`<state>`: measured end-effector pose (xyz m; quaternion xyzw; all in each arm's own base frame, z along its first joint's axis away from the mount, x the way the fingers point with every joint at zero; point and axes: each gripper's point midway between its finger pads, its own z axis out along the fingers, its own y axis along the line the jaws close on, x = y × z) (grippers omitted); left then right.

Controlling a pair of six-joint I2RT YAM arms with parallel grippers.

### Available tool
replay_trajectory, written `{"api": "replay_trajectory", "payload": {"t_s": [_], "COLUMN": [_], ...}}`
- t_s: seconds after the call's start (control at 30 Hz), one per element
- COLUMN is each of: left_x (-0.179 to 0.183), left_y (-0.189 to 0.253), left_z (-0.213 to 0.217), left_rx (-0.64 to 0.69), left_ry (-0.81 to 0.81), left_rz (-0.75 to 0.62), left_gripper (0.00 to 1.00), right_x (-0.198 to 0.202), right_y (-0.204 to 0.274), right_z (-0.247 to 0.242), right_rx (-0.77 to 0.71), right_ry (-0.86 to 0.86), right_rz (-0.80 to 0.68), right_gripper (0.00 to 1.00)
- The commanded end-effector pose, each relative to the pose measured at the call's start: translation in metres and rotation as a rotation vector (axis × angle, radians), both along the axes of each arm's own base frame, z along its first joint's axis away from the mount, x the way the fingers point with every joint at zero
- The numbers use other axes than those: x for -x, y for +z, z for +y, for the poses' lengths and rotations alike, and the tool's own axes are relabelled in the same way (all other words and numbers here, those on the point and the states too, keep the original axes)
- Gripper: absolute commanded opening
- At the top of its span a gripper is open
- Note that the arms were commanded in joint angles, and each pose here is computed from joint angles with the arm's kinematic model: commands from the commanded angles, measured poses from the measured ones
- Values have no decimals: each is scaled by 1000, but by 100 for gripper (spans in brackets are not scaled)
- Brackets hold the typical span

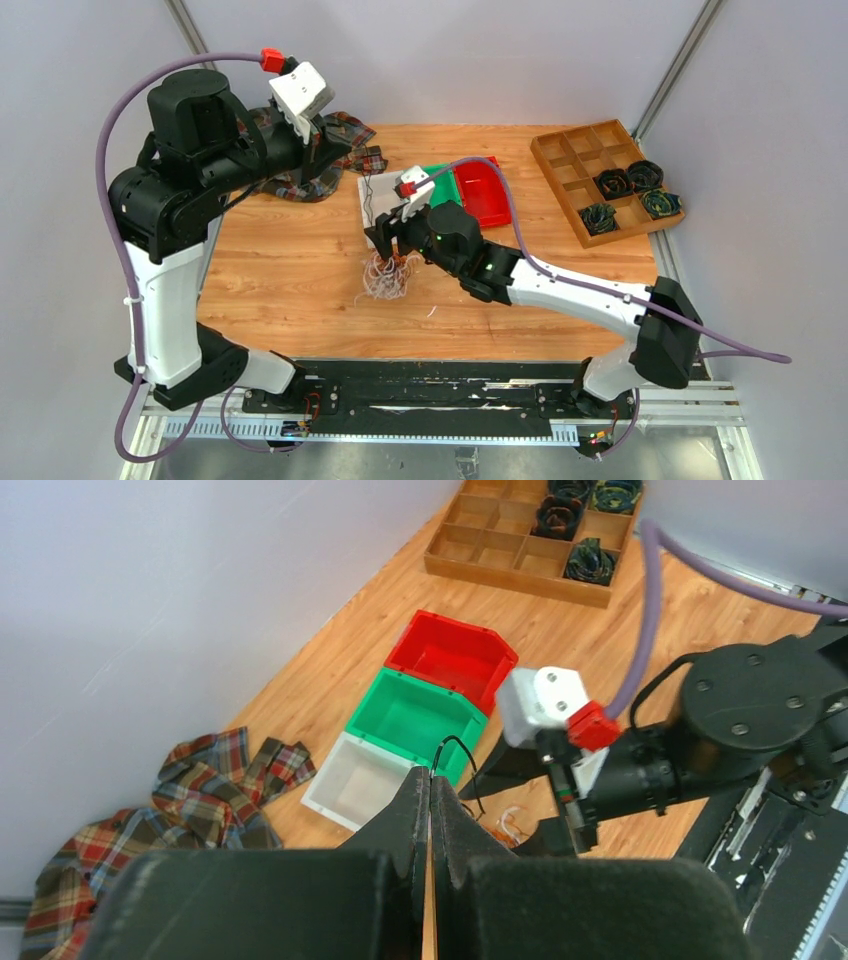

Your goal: Untangle the cables

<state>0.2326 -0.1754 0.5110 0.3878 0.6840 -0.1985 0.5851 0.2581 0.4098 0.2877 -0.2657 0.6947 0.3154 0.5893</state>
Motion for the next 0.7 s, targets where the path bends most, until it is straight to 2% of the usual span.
{"api": "replay_trajectory", "payload": {"t_s": [0.0, 0.1, 0.3, 0.47, 0.67], "left_x": [17, 22, 27, 30, 38], "left_y": [11, 14, 16, 18, 30], "left_z": [-4, -2, 1, 0, -2], "left_rx": [43, 47, 45, 54, 87], "left_ry": [-53, -61, -60, -70, -96], "left_rz": [-17, -31, -45, -47, -62], "left_gripper": [0, 0, 0, 0, 0], "right_x": [-4, -5, 3, 9, -4], "right_y": [-9, -27, -50, -67, -76], "right_z": [14, 14, 1, -10, -6], "right_rx": [61, 76, 92, 99, 80], "right_ry": [11, 2, -3, -1, -29], "right_rz": [-13, 13, 50, 69, 100], "right_gripper": [62, 51, 41, 41, 41]}}
